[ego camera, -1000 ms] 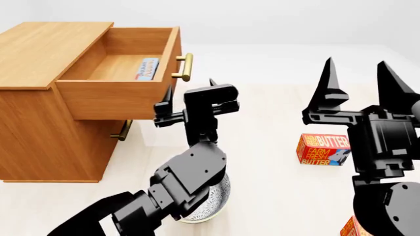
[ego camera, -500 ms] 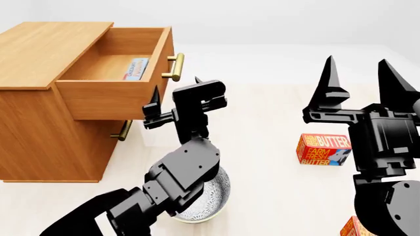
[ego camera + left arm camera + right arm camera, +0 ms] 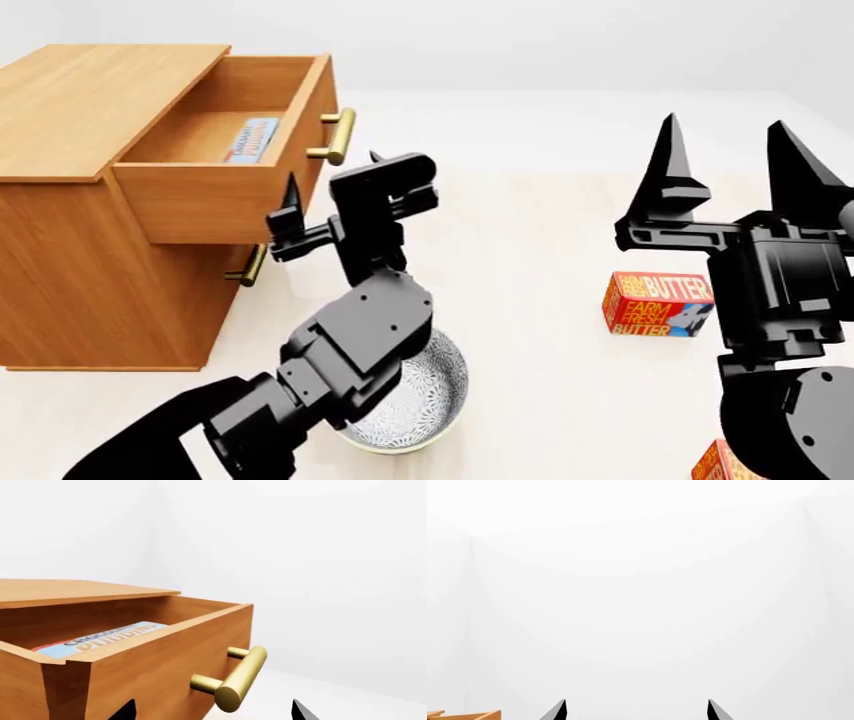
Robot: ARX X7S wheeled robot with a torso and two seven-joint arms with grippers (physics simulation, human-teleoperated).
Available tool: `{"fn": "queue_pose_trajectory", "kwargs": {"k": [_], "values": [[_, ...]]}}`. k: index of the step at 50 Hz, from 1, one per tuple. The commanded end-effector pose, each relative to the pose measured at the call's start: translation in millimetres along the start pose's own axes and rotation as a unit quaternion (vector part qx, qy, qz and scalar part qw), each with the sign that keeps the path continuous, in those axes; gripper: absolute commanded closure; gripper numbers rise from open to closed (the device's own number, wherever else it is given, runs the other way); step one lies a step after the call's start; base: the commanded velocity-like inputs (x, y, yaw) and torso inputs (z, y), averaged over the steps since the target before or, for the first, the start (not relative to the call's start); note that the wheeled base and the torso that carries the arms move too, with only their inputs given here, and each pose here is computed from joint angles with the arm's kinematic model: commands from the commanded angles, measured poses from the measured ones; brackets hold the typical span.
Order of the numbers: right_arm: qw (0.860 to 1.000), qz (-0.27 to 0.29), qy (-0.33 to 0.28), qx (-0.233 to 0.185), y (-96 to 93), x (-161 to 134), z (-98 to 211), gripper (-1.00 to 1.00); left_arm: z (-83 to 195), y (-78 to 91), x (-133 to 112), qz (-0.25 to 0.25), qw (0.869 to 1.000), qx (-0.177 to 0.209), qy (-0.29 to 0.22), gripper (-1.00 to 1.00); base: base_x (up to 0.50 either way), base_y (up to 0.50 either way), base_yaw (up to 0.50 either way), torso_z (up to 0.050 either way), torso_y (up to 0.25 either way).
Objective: Put the chocolate pudding in the top drawer of the cabinet and close it.
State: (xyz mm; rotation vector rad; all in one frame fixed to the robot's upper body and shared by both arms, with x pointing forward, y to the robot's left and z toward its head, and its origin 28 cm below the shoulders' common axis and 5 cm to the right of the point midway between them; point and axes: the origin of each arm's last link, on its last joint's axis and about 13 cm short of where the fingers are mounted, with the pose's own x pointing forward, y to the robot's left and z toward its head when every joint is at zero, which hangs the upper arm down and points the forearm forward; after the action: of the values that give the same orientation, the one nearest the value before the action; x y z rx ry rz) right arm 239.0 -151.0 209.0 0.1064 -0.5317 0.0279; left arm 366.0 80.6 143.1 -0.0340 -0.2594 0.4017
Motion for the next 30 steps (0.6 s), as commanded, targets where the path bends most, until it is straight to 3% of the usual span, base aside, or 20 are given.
{"fn": "queue_pose_trajectory", "kwargs": {"k": [1,30], "values": [[1.0,0.0,0.001,0.001,0.0,0.3,-0.4,-1.0,2.5,4.8,8.8,0.021,1.0,0.008,-0.01,-1.0,0.0,0.0,0.0,0.0,0.0],[1.0,0.0,0.001,0.001,0.3,0.3,-0.3,-1.0,1.5,14.7,24.1,0.074,0.997,0.026,-0.006,-1.0,0.0,0.0,0.0,0.0,0.0]]}}
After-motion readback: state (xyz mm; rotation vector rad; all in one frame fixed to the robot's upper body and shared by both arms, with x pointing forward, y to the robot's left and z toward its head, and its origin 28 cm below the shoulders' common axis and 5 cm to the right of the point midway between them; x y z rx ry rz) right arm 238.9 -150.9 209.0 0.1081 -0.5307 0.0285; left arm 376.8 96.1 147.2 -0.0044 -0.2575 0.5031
